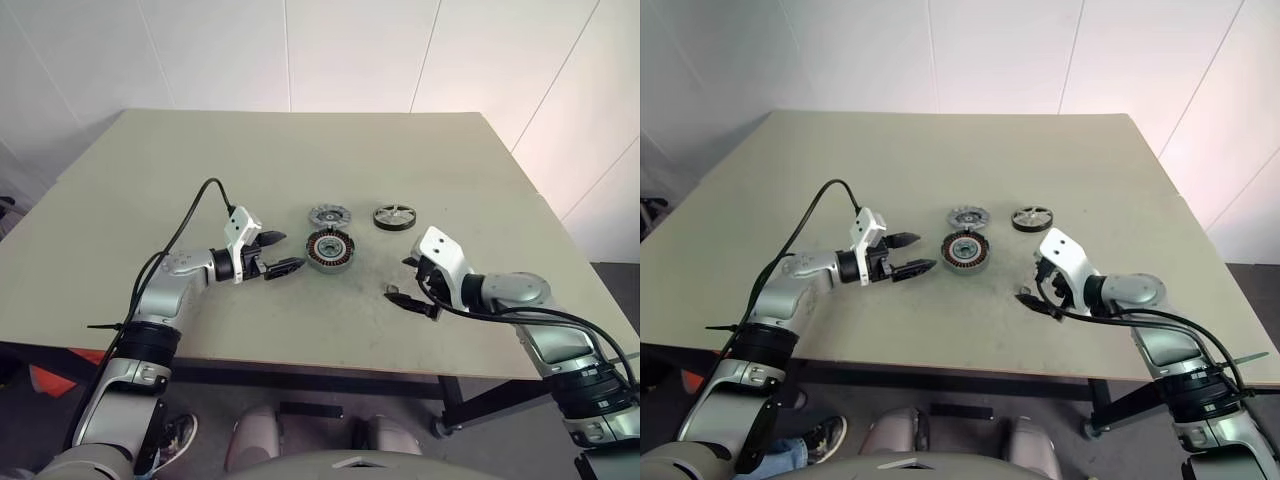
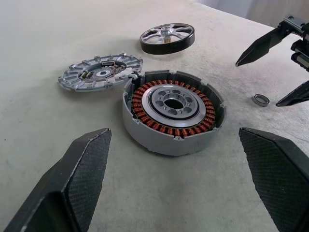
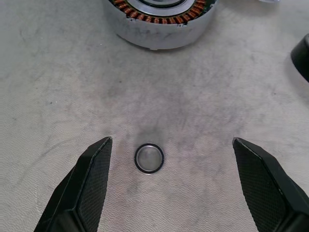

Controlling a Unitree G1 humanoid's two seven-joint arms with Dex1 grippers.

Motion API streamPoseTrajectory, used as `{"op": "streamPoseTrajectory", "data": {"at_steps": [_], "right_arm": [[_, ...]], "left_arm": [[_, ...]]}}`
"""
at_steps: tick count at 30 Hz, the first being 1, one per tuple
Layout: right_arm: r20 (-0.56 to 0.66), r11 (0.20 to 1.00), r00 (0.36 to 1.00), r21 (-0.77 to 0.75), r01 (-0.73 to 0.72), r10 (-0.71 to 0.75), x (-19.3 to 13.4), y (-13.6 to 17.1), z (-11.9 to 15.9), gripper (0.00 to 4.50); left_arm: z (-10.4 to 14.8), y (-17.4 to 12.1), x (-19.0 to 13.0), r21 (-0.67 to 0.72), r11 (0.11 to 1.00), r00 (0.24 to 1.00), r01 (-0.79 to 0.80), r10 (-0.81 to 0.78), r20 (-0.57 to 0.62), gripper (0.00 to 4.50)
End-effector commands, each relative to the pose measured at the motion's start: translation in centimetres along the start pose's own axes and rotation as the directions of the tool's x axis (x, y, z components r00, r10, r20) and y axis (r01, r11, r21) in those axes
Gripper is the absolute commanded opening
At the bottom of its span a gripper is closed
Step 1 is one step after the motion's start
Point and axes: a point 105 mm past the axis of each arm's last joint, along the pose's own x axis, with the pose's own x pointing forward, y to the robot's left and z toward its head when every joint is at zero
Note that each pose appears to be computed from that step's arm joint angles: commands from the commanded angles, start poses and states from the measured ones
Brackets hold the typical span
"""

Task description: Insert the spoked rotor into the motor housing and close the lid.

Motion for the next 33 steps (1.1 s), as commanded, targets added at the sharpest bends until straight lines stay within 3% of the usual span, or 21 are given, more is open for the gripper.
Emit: {"op": "streamPoseTrajectory", "data": {"at_steps": [1,3,6,16,21,28,33], "right_arm": [[0.015,1.000,1.000,-0.014,-0.002,0.002,0.3,0.4,0.3,4.47],[-0.001,1.000,1.000,0.002,-0.010,0.010,0.6,0.6,-0.4,4.47],[-0.016,1.000,1.000,0.025,-0.017,0.018,0.8,0.8,-1.2,3.89],[-0.026,0.999,1.000,0.033,-0.012,0.012,0.6,0.4,-1.7,0.57],[0.013,1.000,1.000,0.011,0.020,-0.020,0.4,-0.5,-0.3,0.57],[0.234,0.992,0.965,-0.015,0.122,-0.115,0.3,-3.4,8.1,0.57],[0.327,0.998,0.945,-0.060,-0.011,0.030,3.3,-0.5,12.8,0.57]], "left_arm": [[1.5,0.1,-0.2,0.064,0.998,0.999,-0.005,0.003,0.031,4.50],[1.6,0.1,-0.2,0.066,0.998,0.999,-0.007,0.005,0.032,4.50],[1.6,0.2,-0.3,0.073,0.997,0.999,-0.014,0.012,0.034,4.50],[1.9,0.3,-0.2,0.081,0.996,0.999,-0.023,0.019,0.045,4.50],[2.0,0.3,0.0,0.081,0.996,0.999,-0.024,0.020,0.049,4.50],[1.6,1.1,-0.7,0.074,0.995,0.997,-0.066,0.064,0.037,4.50],[0.8,3.6,-2.3,0.081,0.980,0.983,-0.184,0.185,-0.007,4.50]]}}
